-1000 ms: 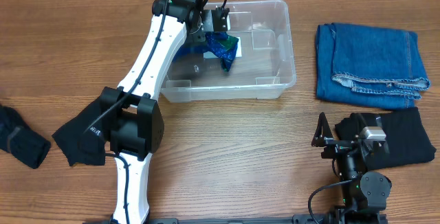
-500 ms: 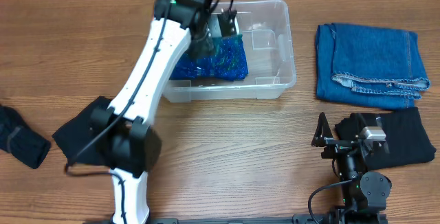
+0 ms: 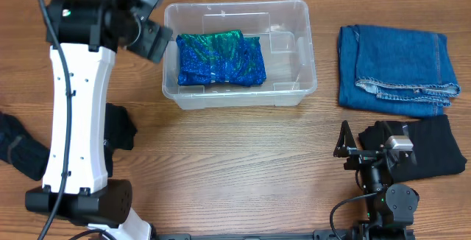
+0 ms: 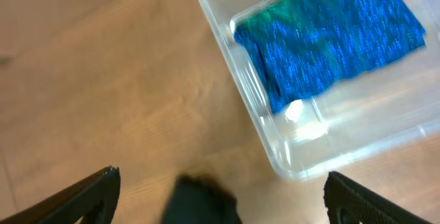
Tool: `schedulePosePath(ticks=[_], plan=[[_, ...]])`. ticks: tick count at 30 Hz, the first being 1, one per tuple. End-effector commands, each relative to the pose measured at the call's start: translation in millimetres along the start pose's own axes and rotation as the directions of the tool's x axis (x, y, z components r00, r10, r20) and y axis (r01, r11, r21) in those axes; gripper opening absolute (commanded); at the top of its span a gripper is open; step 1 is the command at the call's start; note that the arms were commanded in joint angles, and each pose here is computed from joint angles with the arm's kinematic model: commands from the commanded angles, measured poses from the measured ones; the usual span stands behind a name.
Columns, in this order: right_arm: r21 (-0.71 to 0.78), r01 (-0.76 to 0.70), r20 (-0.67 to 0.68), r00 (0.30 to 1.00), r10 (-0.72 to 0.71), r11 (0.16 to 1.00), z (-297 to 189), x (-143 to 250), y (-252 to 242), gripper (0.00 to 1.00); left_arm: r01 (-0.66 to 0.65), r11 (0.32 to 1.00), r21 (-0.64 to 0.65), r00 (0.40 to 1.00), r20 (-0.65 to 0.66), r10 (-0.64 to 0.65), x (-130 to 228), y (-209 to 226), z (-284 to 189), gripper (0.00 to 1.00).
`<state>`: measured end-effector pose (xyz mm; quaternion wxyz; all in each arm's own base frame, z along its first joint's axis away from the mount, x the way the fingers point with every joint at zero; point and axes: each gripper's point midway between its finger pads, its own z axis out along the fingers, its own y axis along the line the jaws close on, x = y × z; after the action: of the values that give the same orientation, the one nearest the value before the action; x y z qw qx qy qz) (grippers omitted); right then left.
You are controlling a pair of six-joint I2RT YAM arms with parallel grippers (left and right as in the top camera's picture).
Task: Pack container
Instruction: 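Move left gripper to the black garment on left and grasp it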
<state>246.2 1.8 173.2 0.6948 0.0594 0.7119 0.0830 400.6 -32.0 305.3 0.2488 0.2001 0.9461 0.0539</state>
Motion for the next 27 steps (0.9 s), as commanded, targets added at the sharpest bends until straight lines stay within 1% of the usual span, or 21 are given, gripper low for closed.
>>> schedulePosePath(ticks=[1,3,5,6,8,10,12,15,17,21,24,27], plan=[[0.007,0.007,0.004,1.000,-0.007,1.000,0.2,1.6,-1.9,1.00,0.099,0.995,-0.018,0.994,-0.054,-0.100,28.3,-4.5,-31.0,1.00],[0.007,0.007,0.004,1.000,-0.007,1.000,0.2,1.6,-1.9,1.00,0.143,0.989,-0.043,0.985,-0.093,-0.146,45.8,-4.0,-43.7,1.00],[0.007,0.007,0.004,1.000,-0.007,1.000,0.2,1.6,-1.9,1.00,0.178,0.982,-0.055,0.980,-0.084,-0.183,56.9,-1.7,-60.5,1.00],[0.007,0.007,0.005,1.000,-0.007,1.000,0.2,1.6,-2.0,1.00,0.206,0.977,-0.065,0.975,-0.068,-0.210,61.8,1.6,-70.0,1.00],[0.007,0.007,0.004,1.000,-0.007,1.000,0.2,1.6,-1.9,1.00,0.310,0.944,-0.112,0.950,0.005,-0.312,77.1,21.9,-98.4,1.00],[0.007,0.007,0.004,1.000,-0.007,1.000,0.2,1.6,-1.9,1.00,0.363,0.923,-0.131,0.931,0.022,-0.363,88.0,31.3,-106.8,1.00],[0.007,0.007,0.004,1.000,-0.007,1.000,0.2,1.6,-1.9,1.00,0.416,0.896,-0.154,0.908,0.011,-0.419,105.1,40.8,-107.5,1.00],[0.007,0.007,0.004,1.000,-0.007,1.000,0.2,1.6,-1.9,1.00,0.460,0.870,-0.180,0.880,-0.036,-0.473,128.9,47.9,-90.1,1.00],[0.007,0.007,0.005,1.000,-0.007,1.000,0.2,1.5,-1.9,1.00,0.475,0.860,-0.187,0.864,-0.086,-0.496,142.8,48.7,-69.3,1.00],[0.007,0.007,0.004,1.000,-0.007,1.000,0.2,1.6,-1.9,1.00,0.472,0.862,-0.185,0.825,-0.252,-0.506,169.7,39.1,-19.0,1.00],[0.007,0.007,0.005,1.000,-0.007,1.000,0.2,1.6,-2.0,1.00,0.487,0.853,-0.187,0.785,-0.334,-0.521,182.3,36.3,14.2,1.00],[0.007,0.007,0.005,1.000,-0.007,1.000,0.2,1.6,-2.0,1.00,0.484,0.855,-0.185,0.766,-0.383,-0.516,189.2,37.1,47.0,1.00]])
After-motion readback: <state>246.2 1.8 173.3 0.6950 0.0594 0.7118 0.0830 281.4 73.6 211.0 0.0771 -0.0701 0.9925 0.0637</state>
